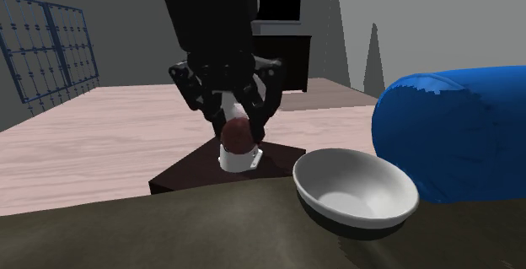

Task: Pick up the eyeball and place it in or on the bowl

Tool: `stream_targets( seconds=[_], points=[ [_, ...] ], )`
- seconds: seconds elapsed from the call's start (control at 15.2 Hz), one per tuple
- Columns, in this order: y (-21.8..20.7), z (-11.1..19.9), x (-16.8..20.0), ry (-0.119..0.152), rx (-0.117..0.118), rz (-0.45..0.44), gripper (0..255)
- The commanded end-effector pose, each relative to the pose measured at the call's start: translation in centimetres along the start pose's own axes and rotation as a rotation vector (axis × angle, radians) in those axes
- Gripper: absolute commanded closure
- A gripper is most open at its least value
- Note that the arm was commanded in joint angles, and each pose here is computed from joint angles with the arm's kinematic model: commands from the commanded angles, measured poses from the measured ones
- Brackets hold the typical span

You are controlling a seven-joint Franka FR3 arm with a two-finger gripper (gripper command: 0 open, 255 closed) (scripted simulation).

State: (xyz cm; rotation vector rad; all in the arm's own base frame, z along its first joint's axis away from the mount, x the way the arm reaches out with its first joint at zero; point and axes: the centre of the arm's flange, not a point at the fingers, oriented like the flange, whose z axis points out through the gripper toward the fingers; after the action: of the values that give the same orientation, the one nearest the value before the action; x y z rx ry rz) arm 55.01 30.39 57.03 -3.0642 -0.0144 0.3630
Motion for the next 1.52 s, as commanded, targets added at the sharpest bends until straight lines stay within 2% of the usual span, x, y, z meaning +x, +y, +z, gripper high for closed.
stream_targets(
  seconds=[0.0, 0.86, 1.45],
  points=[
    [-0.1, -0.9, -0.3, 0.0, 0.0, 0.0, 255],
    [-14.1, 1.4, -10.0, 0.0, 0.0, 0.0, 255],
    [-14.3, 5.6, -9.3, 0.0, 0.0, 0.0, 255]
  ],
)
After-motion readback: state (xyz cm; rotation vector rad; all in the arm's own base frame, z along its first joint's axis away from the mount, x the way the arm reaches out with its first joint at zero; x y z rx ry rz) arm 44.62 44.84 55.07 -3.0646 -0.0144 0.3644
